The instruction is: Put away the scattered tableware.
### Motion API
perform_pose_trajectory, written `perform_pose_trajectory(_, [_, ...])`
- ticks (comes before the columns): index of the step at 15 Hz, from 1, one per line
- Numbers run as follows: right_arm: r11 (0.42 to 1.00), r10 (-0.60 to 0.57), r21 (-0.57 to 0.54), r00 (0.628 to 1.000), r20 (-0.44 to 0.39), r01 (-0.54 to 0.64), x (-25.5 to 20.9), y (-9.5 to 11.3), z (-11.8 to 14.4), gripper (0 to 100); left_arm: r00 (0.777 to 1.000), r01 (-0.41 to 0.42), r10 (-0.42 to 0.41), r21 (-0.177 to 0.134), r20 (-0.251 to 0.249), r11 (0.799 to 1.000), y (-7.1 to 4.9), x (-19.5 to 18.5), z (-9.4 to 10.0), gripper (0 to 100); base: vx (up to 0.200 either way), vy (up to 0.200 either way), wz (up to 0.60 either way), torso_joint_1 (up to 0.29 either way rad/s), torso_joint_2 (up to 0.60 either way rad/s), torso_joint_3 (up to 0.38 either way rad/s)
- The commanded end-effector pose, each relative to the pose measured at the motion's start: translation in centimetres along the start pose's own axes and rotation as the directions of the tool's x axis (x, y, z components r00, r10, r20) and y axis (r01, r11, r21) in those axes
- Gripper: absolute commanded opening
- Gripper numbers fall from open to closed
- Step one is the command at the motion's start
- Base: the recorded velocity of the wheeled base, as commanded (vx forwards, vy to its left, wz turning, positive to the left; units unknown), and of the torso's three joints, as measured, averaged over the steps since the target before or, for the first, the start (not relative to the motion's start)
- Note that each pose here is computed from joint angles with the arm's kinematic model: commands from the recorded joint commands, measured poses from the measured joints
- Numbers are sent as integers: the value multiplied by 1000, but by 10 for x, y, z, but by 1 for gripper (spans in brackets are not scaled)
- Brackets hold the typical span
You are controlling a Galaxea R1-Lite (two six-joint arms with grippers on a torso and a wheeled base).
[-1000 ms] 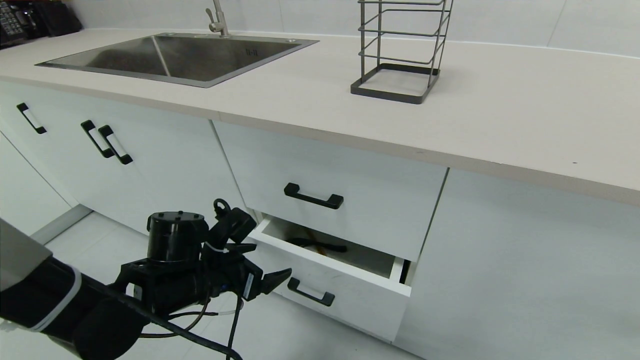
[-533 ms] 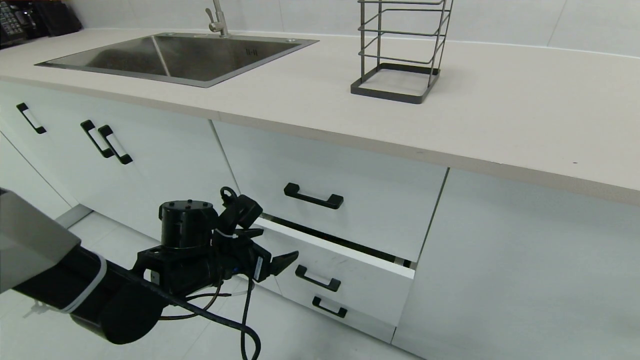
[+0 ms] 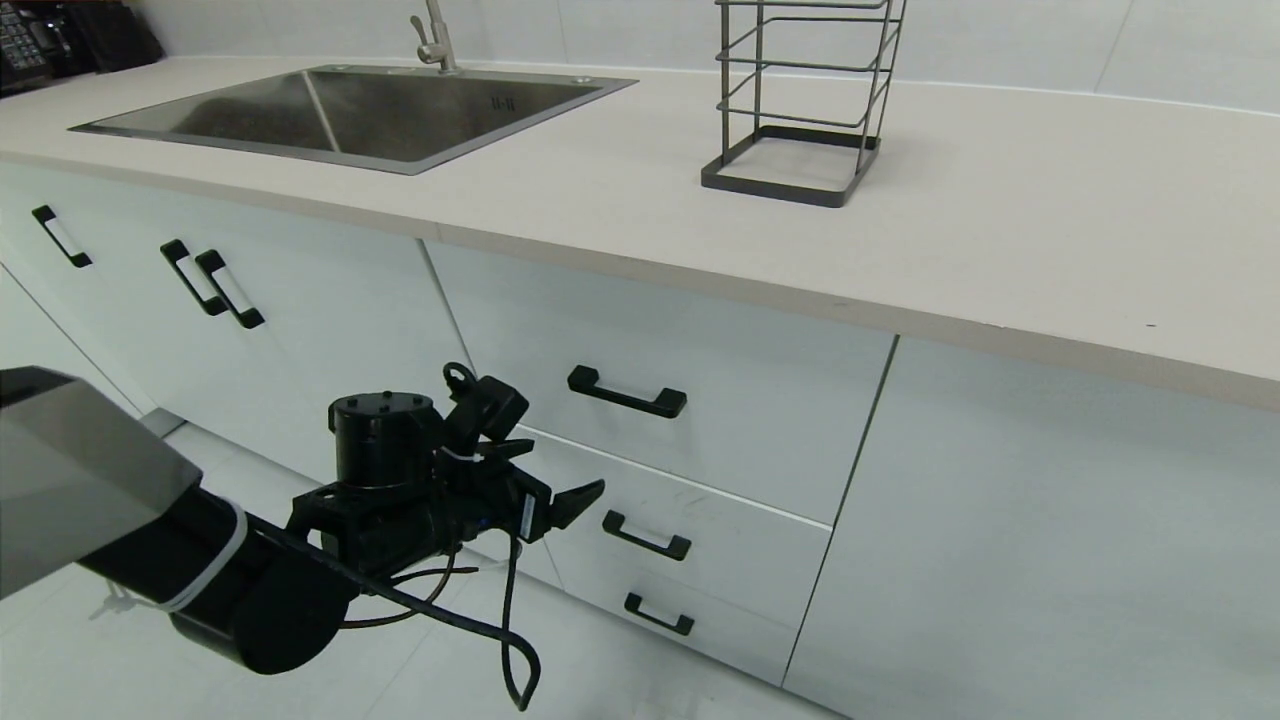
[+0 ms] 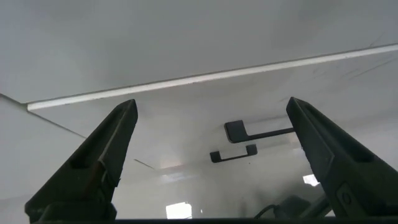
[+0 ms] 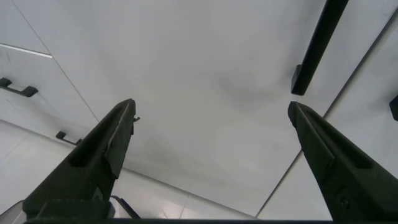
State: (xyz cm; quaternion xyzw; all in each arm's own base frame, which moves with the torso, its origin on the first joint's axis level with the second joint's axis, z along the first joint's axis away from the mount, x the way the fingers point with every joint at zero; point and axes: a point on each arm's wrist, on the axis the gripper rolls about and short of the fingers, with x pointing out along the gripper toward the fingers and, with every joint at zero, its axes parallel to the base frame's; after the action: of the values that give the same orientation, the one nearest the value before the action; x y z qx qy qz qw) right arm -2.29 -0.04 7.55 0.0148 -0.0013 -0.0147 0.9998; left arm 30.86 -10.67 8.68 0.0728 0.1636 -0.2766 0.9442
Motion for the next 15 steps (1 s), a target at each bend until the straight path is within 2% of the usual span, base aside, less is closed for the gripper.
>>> perform_pose_trajectory(1, [1000,2,-4,1000,-4,-2,0,0,0,100,1000,-5,5,7,22,1000,-3,-19,6,100,0,0,0,0,0,0])
perform_pose_trajectory(4, [1000,2,-2,1000,-2,-2,0,0,0,100,997,-11,9,22,76,1000,-14,-70,15,100,0,0,0,0,0,0])
perform_pose_trajectory(6, [1000,2,3,1000,-4,-2,0,0,0,100,986,-28,22,38,165,999,-24,-116,24,100,0,0,-600,2,2,7])
perform_pose_trajectory(8, [1000,-1,3,1000,-2,1,0,0,0,100,954,-62,42,59,298,996,-31,-163,36,100,0,0,-600,0,7,2])
perform_pose_trajectory(9, [1000,0,1,1000,-2,0,0,0,0,100,922,-128,98,55,376,990,-30,-193,38,100,0,0,-600,-7,7,2])
perform_pose_trajectory(10, [1000,0,0,1000,-2,0,0,0,0,100,886,-213,174,46,430,976,-26,-218,37,100,0,0,-600,7,2,7])
perform_pose_trajectory(11, [1000,0,0,1000,-2,0,0,0,0,100,867,-251,205,42,453,967,-26,-228,36,100,0,0,-600,7,2,-7])
perform_pose_trajectory(12, [1000,-1,0,1000,-2,1,0,0,0,100,796,-307,232,43,558,951,-38,-262,33,100,0,0,0,0,0,0])
perform_pose_trajectory(13, [1000,2,-4,1000,-2,-2,0,0,0,100,776,-320,235,44,586,946,-46,-278,26,100,0,0,0,0,0,0])
perform_pose_trajectory(14, [1000,2,-4,1000,-2,-2,0,0,0,100,775,-332,250,38,581,942,-54,-291,13,100,0,0,0,0,0,0])
perform_pose_trajectory(15, [1000,3,-8,1000,-2,-3,0,0,0,100,799,-328,264,24,540,944,-62,-301,-3,100,0,0,0,0,0,0])
